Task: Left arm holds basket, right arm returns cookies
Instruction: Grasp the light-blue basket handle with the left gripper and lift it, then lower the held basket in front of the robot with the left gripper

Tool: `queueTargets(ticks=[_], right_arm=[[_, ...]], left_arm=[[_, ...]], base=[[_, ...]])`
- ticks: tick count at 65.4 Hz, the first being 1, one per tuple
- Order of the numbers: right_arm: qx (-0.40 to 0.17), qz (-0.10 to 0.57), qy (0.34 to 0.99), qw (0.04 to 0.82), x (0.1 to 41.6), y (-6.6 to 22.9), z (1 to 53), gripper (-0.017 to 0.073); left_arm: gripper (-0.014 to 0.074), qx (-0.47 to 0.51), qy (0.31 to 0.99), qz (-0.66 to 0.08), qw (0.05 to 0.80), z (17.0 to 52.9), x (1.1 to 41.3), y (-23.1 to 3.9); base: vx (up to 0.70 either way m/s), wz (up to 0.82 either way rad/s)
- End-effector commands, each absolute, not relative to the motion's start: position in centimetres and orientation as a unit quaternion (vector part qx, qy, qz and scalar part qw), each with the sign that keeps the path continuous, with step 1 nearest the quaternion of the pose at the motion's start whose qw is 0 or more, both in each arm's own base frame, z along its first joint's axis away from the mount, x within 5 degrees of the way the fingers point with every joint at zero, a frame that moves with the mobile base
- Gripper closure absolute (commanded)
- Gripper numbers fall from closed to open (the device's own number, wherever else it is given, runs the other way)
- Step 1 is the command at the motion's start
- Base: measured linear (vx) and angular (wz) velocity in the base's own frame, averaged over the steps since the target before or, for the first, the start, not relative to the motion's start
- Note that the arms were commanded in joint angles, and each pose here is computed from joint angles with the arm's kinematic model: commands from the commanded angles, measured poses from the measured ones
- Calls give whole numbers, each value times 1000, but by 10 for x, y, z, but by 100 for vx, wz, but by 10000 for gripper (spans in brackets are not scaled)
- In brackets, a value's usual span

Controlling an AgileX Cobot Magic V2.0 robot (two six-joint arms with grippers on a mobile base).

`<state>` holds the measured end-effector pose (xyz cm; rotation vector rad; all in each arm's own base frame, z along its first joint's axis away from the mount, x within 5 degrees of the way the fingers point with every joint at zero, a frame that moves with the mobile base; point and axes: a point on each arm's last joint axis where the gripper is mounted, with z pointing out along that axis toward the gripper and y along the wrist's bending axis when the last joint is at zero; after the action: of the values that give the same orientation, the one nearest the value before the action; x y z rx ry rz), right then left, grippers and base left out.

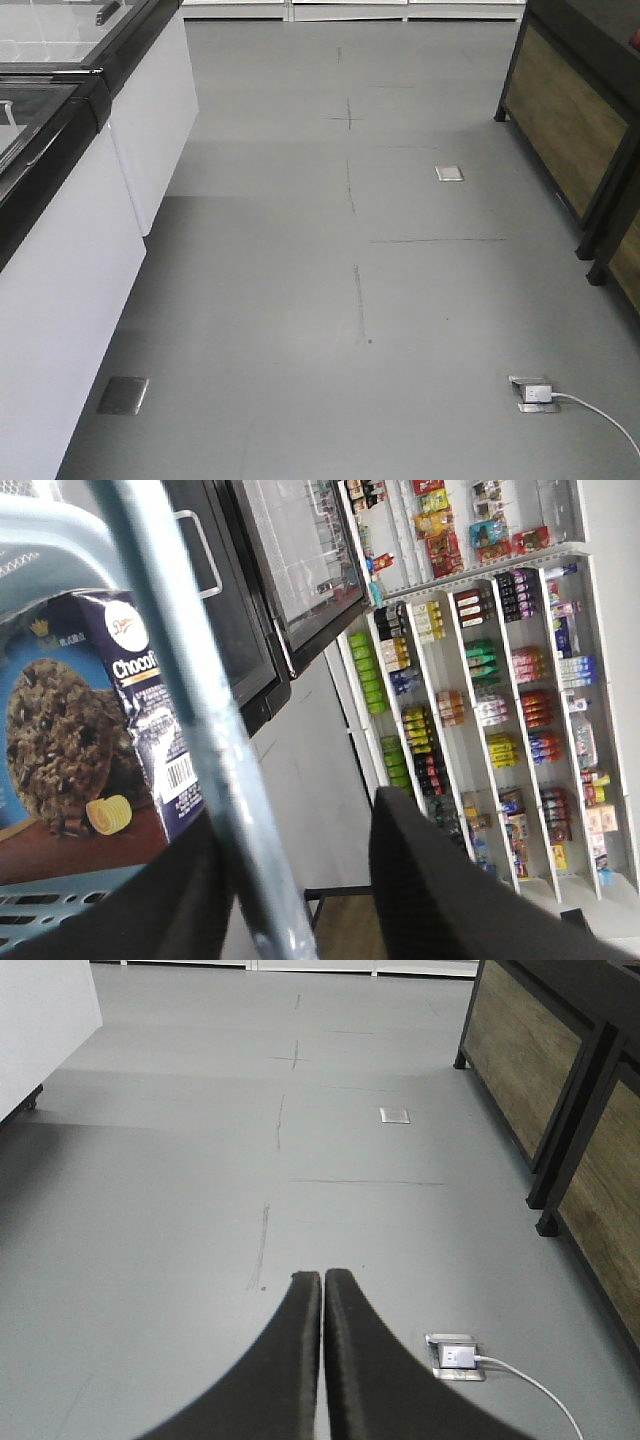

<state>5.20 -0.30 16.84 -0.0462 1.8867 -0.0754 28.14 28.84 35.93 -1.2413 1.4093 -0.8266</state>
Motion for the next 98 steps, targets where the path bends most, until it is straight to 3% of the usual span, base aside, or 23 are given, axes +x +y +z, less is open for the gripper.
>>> queueTargets(ticks=[1, 10, 20, 32, 47, 58, 74, 98], right_arm=[[-28, -36, 783, 620, 53, -2, 177, 563], [-28, -36, 783, 620, 53, -2, 177, 563], [-28, -36, 783, 620, 53, -2, 177, 563], [-28, -36, 782, 621, 53, -2, 177, 563], [-28, -36, 782, 621, 53, -2, 177, 563], [-28, -36, 782, 621, 53, -2, 177, 563], [-28, -36, 782, 621, 53, -2, 177, 563], [-28, -36, 782, 621, 53, -2, 177, 563]], left_arm=[[444, -498, 544, -364, 569, 393, 277, 284], [603, -488, 527, -380, 584, 394, 279, 287], [601, -445, 504, -417, 612, 404, 280, 284], [601, -376, 523, -438, 627, 435, 284, 270], [601, -280, 554, -475, 624, 468, 302, 229], [601, -233, 592, -503, 586, 469, 329, 180], [601, -142, 630, -570, 509, 468, 366, 74], [601, -12, 681, -621, 388, 455, 370, -62]], base=[[0, 0], [0, 0], [0, 0], [0, 0], [0, 0], [0, 0], [0, 0], [0, 0]])
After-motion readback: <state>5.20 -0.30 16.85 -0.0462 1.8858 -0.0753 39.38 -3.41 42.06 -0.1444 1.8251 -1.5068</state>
